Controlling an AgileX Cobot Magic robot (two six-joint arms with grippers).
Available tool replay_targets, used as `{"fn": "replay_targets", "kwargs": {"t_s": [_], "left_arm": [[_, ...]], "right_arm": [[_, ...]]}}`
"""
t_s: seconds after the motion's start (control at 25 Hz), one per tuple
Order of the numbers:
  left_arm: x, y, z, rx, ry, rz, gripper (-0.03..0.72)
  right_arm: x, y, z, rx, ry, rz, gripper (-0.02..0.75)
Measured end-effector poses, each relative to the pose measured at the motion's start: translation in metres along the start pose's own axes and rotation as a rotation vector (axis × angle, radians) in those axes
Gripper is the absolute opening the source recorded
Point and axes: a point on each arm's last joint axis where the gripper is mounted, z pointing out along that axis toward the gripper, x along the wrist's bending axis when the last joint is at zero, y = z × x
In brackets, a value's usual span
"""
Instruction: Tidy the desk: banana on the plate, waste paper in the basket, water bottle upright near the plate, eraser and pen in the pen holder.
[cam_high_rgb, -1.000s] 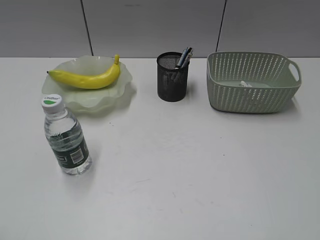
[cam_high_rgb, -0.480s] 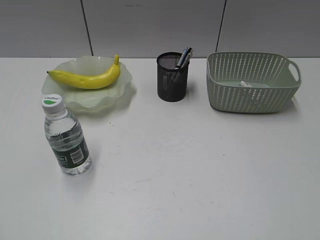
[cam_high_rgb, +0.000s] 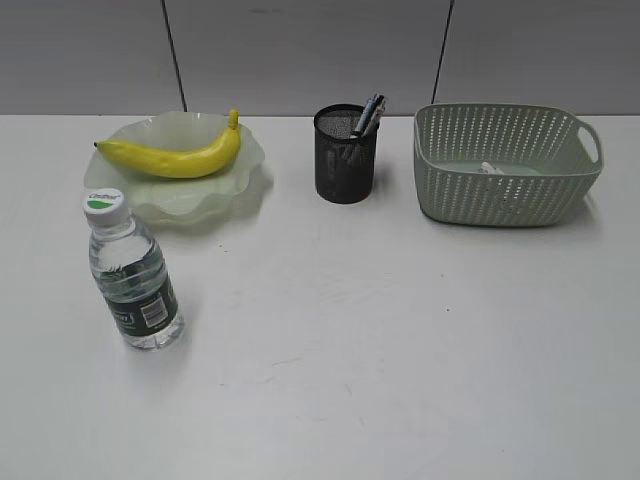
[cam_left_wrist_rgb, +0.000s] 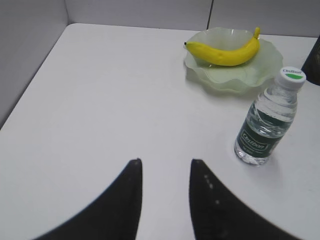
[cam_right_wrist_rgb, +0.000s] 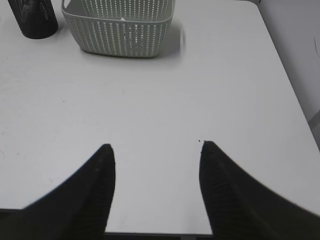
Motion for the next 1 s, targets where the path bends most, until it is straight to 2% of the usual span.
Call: {"fn": "replay_targets", "kwargs": {"t_s": [0.4, 1.0], "left_arm": [[-0.0004, -0.0002, -0.0004, -0.004, 0.04, -0.018, 0.238], [-0.0005, -0.0003, -0.0005, -0.004, 0.044, -0.02, 0.238]], "right_arm": [[0.0, 0.0, 0.0, 0.0, 0.0, 0.0, 0.436], [0.0, 0.0001, 0.0, -0.001, 0.0, 0.0, 0.436]]}}
